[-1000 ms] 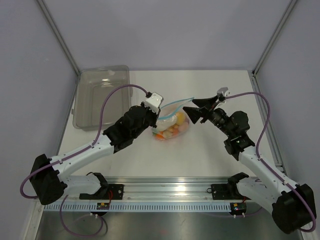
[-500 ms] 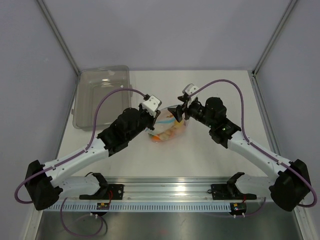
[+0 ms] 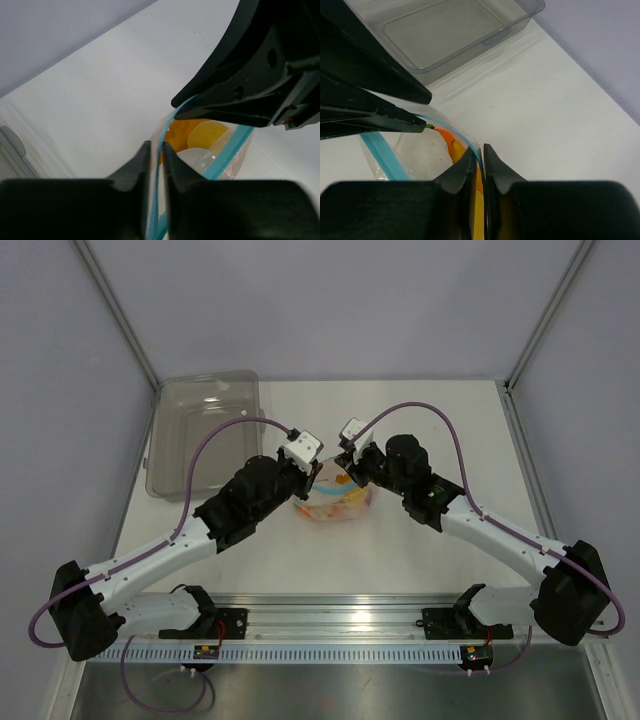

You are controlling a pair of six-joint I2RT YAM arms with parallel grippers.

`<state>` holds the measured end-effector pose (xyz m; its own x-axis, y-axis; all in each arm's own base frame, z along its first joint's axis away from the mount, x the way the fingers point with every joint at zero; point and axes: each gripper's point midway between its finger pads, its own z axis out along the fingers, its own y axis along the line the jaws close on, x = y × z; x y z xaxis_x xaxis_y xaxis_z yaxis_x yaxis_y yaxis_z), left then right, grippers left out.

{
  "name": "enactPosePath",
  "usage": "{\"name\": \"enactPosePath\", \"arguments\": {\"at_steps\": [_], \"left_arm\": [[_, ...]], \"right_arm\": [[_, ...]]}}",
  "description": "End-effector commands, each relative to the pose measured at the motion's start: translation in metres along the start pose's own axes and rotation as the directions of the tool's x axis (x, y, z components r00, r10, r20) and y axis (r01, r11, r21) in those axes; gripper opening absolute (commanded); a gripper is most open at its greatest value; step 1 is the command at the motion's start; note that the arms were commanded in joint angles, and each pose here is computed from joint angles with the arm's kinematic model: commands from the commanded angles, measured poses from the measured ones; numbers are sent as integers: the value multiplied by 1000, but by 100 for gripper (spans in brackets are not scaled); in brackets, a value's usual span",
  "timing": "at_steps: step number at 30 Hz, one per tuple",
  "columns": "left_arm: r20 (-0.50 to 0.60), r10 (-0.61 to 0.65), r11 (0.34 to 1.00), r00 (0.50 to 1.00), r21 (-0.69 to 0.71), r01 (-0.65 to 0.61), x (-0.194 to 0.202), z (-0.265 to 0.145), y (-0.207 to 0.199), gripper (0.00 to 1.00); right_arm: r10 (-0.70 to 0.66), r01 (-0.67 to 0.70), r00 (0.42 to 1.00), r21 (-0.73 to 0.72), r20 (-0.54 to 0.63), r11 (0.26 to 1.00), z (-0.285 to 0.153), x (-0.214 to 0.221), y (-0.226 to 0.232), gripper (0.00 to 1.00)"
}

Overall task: Open the zip-top bag and remove the fake food
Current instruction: Open the zipper of the food storage bag at the center of the board.

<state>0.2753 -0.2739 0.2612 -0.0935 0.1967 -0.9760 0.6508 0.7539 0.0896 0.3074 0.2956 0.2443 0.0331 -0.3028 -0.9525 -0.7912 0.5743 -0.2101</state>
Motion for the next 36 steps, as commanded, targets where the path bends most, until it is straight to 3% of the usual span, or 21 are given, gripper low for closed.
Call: {"name": "enactPosePath", "arguments": {"at_steps": [1, 4, 8, 11, 16, 22, 30, 36], "left_arm": [[77, -28, 998, 997, -51, 32, -24, -7, 11, 28], [101, -68, 996, 993, -48, 73, -33, -18, 12, 55], [153, -110, 993, 982, 47, 104, -45, -41, -1, 63], [209, -70, 991, 976, 127, 44, -50, -54, -15, 64], [169, 25, 986, 985, 155, -52, -35, -43, -32, 65], [192, 204, 931, 960, 267, -251, -24, -40, -78, 65], [121, 341, 900, 932, 244, -361, 11, -14, -85, 62], [33, 413, 907, 910, 80, -414, 22, 8, -58, 58]], "right_arm": [[15, -16, 997, 12, 75, 1000, -6, -35, -3, 15], [58, -58, 997, 13, 57, 998, -4, -36, -3, 7], [119, -120, 993, 19, 19, 993, 2, -32, -3, 0], [146, -146, 989, 7, 2, 989, 6, -30, 0, 0], [169, -170, 985, -9, -39, 985, 9, -26, 3, 0], [182, -182, 983, -19, -37, 983, 5, -30, 5, 0], [181, -181, 984, -20, -9, 983, 0, -35, 5, 1], [185, -185, 983, -34, 13, 982, -4, -40, 7, 1]]}}
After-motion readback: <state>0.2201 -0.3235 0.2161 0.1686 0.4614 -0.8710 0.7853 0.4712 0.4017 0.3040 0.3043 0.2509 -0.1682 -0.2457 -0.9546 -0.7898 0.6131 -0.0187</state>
